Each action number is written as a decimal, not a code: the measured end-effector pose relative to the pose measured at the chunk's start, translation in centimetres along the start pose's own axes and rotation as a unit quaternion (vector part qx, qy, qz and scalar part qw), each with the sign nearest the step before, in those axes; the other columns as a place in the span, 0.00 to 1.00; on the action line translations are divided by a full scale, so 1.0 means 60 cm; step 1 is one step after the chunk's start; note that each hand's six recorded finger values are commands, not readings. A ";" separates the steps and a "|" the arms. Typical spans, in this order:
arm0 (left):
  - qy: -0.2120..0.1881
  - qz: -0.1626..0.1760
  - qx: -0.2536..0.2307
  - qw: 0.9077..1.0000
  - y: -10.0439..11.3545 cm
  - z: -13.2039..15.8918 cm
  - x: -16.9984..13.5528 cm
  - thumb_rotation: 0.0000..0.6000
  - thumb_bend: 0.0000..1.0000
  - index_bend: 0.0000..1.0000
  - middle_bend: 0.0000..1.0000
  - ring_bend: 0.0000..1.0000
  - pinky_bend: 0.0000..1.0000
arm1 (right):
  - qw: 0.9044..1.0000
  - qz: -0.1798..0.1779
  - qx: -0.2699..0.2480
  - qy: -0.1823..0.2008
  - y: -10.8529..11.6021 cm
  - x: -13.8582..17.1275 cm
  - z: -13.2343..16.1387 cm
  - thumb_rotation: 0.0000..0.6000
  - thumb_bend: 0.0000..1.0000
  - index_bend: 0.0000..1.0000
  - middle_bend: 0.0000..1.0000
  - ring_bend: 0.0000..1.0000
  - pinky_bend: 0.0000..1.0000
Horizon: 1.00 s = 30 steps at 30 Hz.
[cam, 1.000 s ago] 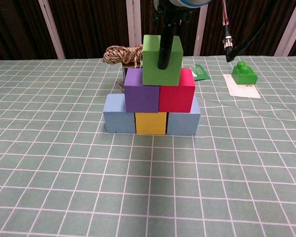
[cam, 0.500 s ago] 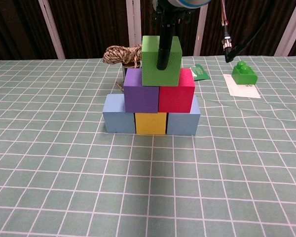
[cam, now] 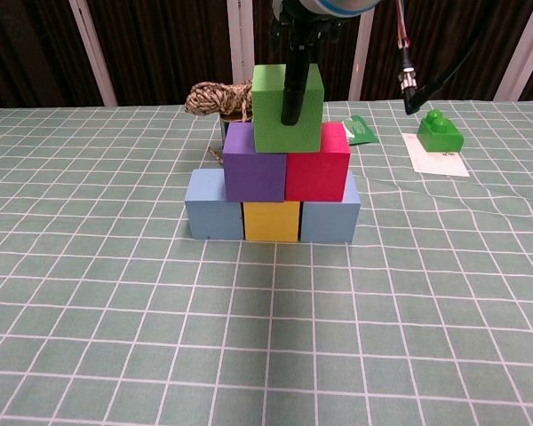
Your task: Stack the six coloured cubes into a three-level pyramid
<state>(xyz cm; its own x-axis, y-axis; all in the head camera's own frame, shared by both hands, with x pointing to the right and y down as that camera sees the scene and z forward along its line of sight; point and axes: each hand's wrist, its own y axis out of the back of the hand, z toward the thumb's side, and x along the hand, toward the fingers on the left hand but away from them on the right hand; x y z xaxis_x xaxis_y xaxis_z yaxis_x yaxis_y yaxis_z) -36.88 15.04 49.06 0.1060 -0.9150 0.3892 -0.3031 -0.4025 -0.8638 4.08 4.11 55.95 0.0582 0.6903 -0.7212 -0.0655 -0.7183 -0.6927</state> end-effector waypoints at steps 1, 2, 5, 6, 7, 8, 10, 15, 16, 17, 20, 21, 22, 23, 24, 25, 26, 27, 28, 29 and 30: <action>0.000 0.000 0.000 1.000 0.000 0.000 0.000 1.00 0.15 0.00 0.06 0.00 0.00 | 1.000 -0.001 0.000 0.001 0.000 0.000 0.000 1.00 0.18 0.00 0.22 0.14 0.00; 0.000 0.000 0.000 1.000 0.000 0.000 0.000 1.00 0.15 0.00 0.06 0.00 0.00 | 1.000 -0.001 0.000 0.001 0.000 0.001 0.000 1.00 0.18 0.00 0.20 0.13 0.00; -0.001 -0.001 0.001 1.000 0.000 0.000 0.000 1.00 0.15 0.00 0.06 0.00 0.00 | 1.000 -0.001 0.000 0.004 0.000 0.002 0.001 1.00 0.18 0.00 0.11 0.08 0.00; -0.001 -0.001 0.001 1.000 0.000 0.001 0.000 1.00 0.15 0.00 0.06 0.00 0.00 | 1.000 -0.001 0.000 0.005 0.000 0.003 0.001 1.00 0.18 0.00 0.06 0.05 0.00; -0.001 -0.001 0.001 1.000 0.000 0.001 0.000 1.00 0.15 0.00 0.06 0.00 0.00 | 1.000 -0.001 0.000 0.006 0.000 0.004 0.002 1.00 0.18 0.00 0.03 0.03 0.00; -0.001 0.000 0.001 1.000 0.000 0.001 0.000 1.00 0.15 0.00 0.06 0.00 0.00 | 1.000 -0.001 0.000 0.008 -0.001 0.005 0.003 1.00 0.18 0.00 0.01 0.02 0.00; -0.001 0.000 0.001 1.000 0.000 0.001 0.000 1.00 0.15 0.00 0.06 0.00 0.00 | 1.000 0.000 0.000 0.012 -0.001 0.008 0.004 1.00 0.18 0.00 0.00 0.00 0.00; 0.000 0.001 0.002 1.000 0.001 -0.001 0.000 1.00 0.15 0.00 0.06 0.00 0.00 | 1.000 0.001 0.003 0.020 0.000 0.018 0.007 1.00 0.18 0.00 0.00 0.00 0.00; 0.001 0.001 0.003 1.000 0.001 -0.001 0.000 1.00 0.15 0.00 0.06 0.00 0.00 | 1.000 0.001 0.004 0.022 0.001 0.022 0.007 1.00 0.18 0.00 0.00 0.00 0.00; 0.001 0.002 0.003 1.000 0.002 -0.001 0.000 1.00 0.15 0.00 0.06 0.00 0.00 | 1.000 0.002 0.004 0.023 0.002 0.024 0.006 1.00 0.18 0.00 0.00 0.00 0.00; 0.002 0.004 0.005 1.000 0.003 -0.002 0.000 1.00 0.15 0.00 0.06 0.00 0.00 | 1.000 0.002 0.008 0.026 0.007 0.034 0.002 1.00 0.18 0.00 0.00 0.00 0.00; 0.003 0.004 0.005 1.000 0.003 -0.003 0.000 1.00 0.15 0.00 0.06 0.00 0.00 | 1.000 0.001 0.009 0.027 0.009 0.038 0.000 1.00 0.18 0.00 0.00 0.00 0.00; 0.003 0.004 0.005 1.000 0.003 -0.003 0.000 1.00 0.15 0.00 0.06 0.00 0.00 | 1.000 0.000 0.011 0.028 0.011 0.041 -0.003 1.00 0.18 0.00 0.00 0.00 0.00; 0.003 0.004 0.006 1.000 0.003 -0.003 0.000 1.00 0.15 0.00 0.06 0.00 0.00 | 1.000 -0.002 0.013 0.028 0.014 0.046 -0.008 1.00 0.18 0.00 0.00 0.00 0.00; 0.003 0.004 0.006 1.000 0.003 -0.003 0.000 1.00 0.15 0.00 0.06 0.00 0.00 | 1.000 -0.003 0.015 0.027 0.017 0.050 -0.013 1.00 0.18 0.00 0.00 0.00 0.00; 0.003 0.004 0.007 1.000 0.003 -0.003 0.000 1.00 0.15 0.00 0.06 0.00 0.00 | 1.000 -0.006 0.016 0.025 0.021 0.054 -0.021 1.00 0.18 0.00 0.00 0.00 0.00; 0.004 0.004 0.008 1.000 0.003 -0.004 -0.001 1.00 0.15 0.00 0.06 0.00 0.00 | 1.000 -0.009 0.017 0.023 0.025 0.057 -0.028 1.00 0.18 0.00 0.00 0.00 0.00; 0.004 0.004 0.009 1.000 0.003 -0.004 -0.001 1.00 0.15 0.00 0.06 0.00 0.00 | 1.000 -0.012 0.018 0.019 0.028 0.059 -0.037 1.00 0.18 0.00 0.00 0.00 0.00; 0.004 0.005 0.010 1.000 0.003 -0.004 -0.001 1.00 0.15 0.00 0.06 0.00 0.00 | 1.000 -0.017 0.019 0.013 0.032 0.063 -0.051 1.00 0.18 0.00 0.00 0.00 0.00; 0.004 0.006 0.011 1.000 0.003 -0.005 -0.001 1.00 0.15 0.00 0.06 0.00 0.00 | 1.000 -0.021 0.020 0.009 0.036 0.065 -0.063 1.00 0.18 0.00 0.00 0.00 0.00; 0.005 0.007 0.012 1.000 0.003 -0.005 -0.001 1.00 0.15 0.00 0.06 0.00 0.00 | 0.999 -0.025 0.020 0.003 0.039 0.067 -0.077 1.00 0.18 0.00 0.00 0.00 0.00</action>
<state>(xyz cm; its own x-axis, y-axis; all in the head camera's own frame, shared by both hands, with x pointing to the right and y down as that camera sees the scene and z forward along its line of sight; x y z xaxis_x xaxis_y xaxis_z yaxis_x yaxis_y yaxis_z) -37.24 15.03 49.00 0.0933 -0.9202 0.3802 -0.2807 -0.3906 -0.8767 8.73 4.81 51.44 0.0683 0.7244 -0.6860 -0.1027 -0.6788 -0.7271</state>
